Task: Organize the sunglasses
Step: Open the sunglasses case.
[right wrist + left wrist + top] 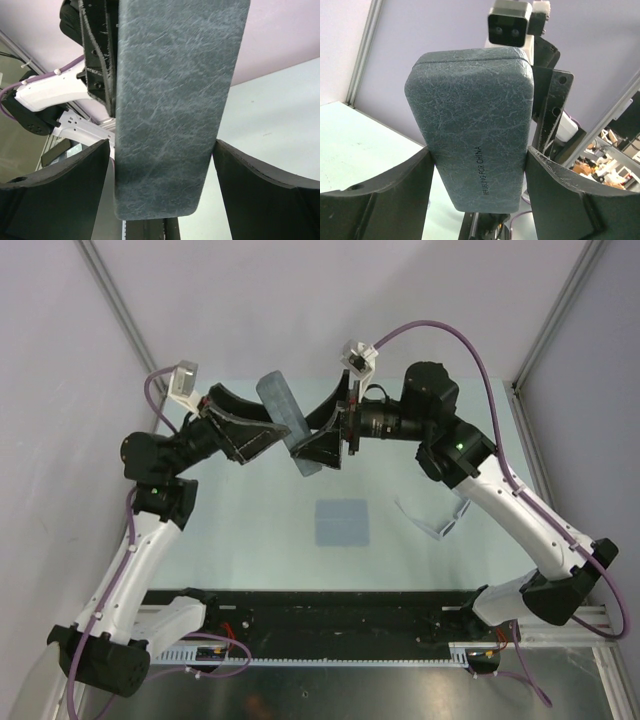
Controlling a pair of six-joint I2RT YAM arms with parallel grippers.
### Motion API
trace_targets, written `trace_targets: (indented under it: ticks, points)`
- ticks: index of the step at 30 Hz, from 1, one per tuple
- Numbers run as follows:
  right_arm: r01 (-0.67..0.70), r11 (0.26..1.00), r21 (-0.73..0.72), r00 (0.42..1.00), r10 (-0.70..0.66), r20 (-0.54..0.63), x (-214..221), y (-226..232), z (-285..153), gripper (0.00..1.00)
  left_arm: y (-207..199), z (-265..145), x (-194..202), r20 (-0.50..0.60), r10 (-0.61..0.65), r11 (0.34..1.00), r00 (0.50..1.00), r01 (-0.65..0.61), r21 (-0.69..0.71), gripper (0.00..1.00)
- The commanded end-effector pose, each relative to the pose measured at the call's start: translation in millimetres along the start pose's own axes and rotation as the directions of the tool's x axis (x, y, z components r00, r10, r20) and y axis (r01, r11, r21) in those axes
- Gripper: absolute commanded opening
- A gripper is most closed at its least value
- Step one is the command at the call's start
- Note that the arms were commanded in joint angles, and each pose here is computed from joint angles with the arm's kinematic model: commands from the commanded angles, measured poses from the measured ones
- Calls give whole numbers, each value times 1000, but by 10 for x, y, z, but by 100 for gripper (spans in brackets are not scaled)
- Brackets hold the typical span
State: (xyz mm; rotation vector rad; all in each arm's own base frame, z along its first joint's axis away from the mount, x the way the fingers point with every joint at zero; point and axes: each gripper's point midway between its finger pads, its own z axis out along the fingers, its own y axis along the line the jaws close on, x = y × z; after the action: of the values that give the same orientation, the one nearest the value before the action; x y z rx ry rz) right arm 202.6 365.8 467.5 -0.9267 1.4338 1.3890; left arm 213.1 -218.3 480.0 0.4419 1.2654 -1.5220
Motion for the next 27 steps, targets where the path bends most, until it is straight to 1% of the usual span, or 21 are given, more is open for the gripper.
trace_targets:
  ticks: [1,5,8,9,10,11,12,13,15,23,25,26,27]
  points:
    - [22,1000,16,1000,-22,17,-116,-3,-14,88,-141,-68,133,-69,89,994,994,-84,74,1]
    - [-12,1000,-24,1000,12,9,-110,19,-30,84,-194,-118,223,-105,117,989,988,-107,105,1]
    - [-41,997,-60,999,41,-6,-74,34,-39,75,-241,-137,233,-113,136,985,984,-122,121,1]
    - [-50,996,-69,999,49,-9,-64,39,-42,70,-256,-137,232,-114,138,985,984,-124,124,1]
    - [-45,996,-83,999,45,0,-87,50,-44,67,-272,-141,238,-120,141,983,983,-125,131,0]
    - [-60,993,-99,998,59,-15,-35,32,-50,64,-273,-142,240,-121,141,983,983,-125,132,0]
    - [-75,991,-107,997,74,-16,-27,38,-53,56,-292,-144,235,-121,147,982,982,-130,137,1]
    - [-72,990,-120,997,71,-14,-42,56,-67,52,-300,-145,233,-122,144,982,982,-126,138,1]
    - [-76,990,-115,997,74,-21,-18,20,-88,45,-328,-149,228,-124,146,981,982,-128,144,0]
    - [-89,993,-75,996,88,-21,20,-118,-258,44,-561,-207,197,-123,182,970,976,-158,188,0]
    - [-91,993,-80,996,89,-17,23,-137,-316,39,-621,-225,191,-121,192,966,974,-166,199,0]
    - [-94,992,-85,996,93,-18,29,-152,-332,30,-687,-237,176,-115,208,960,971,-181,212,0]
    - [-95,991,-99,995,94,-15,18,-130,-352,25,-717,-243,176,-116,213,958,970,-184,219,0]
